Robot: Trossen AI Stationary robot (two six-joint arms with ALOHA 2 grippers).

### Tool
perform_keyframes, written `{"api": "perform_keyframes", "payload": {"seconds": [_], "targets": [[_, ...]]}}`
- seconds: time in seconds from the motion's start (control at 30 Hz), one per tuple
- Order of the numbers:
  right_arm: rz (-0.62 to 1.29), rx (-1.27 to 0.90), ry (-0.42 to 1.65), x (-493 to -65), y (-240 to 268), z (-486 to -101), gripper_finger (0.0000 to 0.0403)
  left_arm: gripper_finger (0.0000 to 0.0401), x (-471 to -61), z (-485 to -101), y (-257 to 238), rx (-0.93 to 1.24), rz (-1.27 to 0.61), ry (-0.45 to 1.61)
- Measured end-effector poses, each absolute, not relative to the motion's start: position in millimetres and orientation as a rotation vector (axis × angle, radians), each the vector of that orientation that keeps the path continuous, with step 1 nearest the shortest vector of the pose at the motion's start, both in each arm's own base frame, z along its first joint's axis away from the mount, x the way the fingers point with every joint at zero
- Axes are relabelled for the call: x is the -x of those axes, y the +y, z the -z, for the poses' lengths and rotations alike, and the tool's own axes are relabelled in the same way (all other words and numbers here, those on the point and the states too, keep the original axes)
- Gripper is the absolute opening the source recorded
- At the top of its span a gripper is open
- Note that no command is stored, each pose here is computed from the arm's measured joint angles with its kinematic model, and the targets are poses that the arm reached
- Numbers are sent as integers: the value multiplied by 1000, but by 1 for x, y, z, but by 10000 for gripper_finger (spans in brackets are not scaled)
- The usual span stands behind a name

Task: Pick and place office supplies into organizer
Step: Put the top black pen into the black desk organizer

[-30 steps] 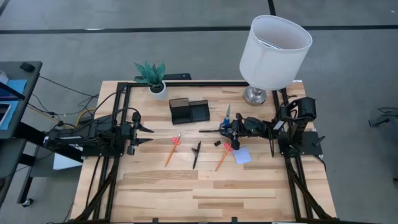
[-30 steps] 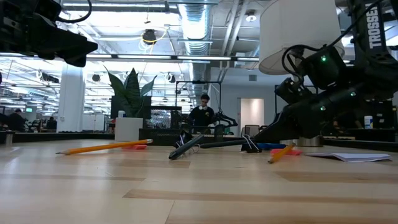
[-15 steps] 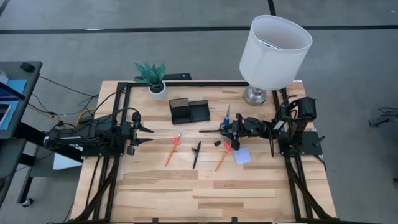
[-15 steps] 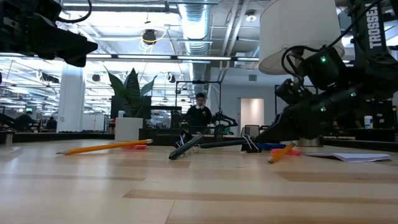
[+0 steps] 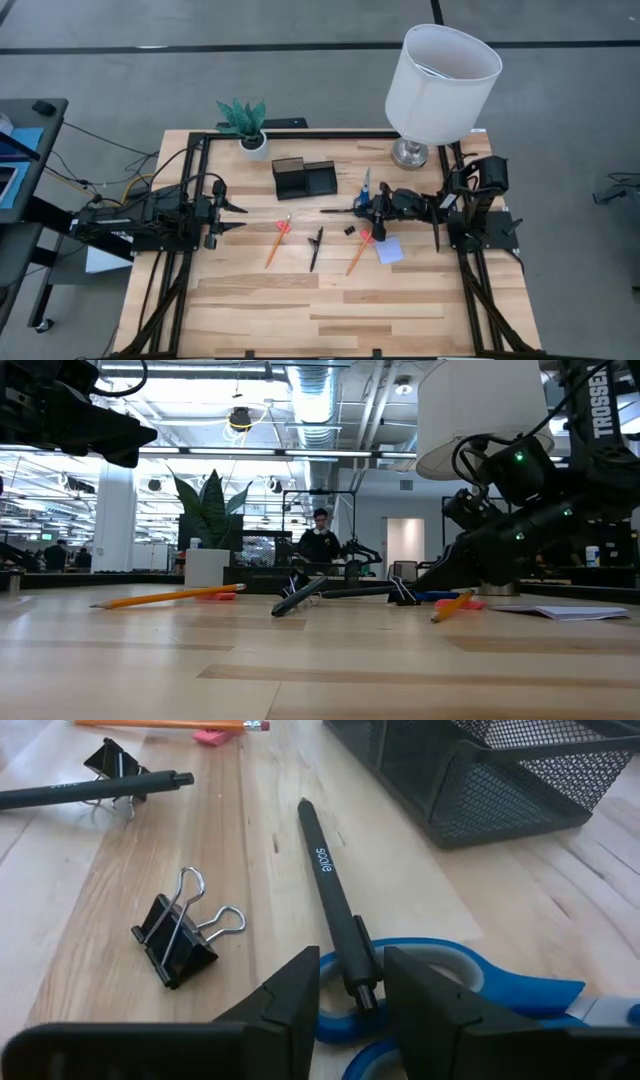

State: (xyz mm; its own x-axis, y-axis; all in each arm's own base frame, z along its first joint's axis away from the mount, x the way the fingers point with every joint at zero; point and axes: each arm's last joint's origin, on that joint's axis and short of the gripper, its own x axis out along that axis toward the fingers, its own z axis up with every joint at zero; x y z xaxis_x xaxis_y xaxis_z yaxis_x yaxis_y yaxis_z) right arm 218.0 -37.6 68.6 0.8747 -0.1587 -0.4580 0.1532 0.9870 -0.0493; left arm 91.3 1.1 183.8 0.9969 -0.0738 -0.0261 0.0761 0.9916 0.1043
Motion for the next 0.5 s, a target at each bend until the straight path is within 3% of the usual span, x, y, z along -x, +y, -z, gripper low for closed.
{"api": "perform_keyframes", "payload": {"seconds": [0.5], "targets": [[202,-15,490,-216,-45,-68,18,144,-91,-184,1,-105,75,22]]}}
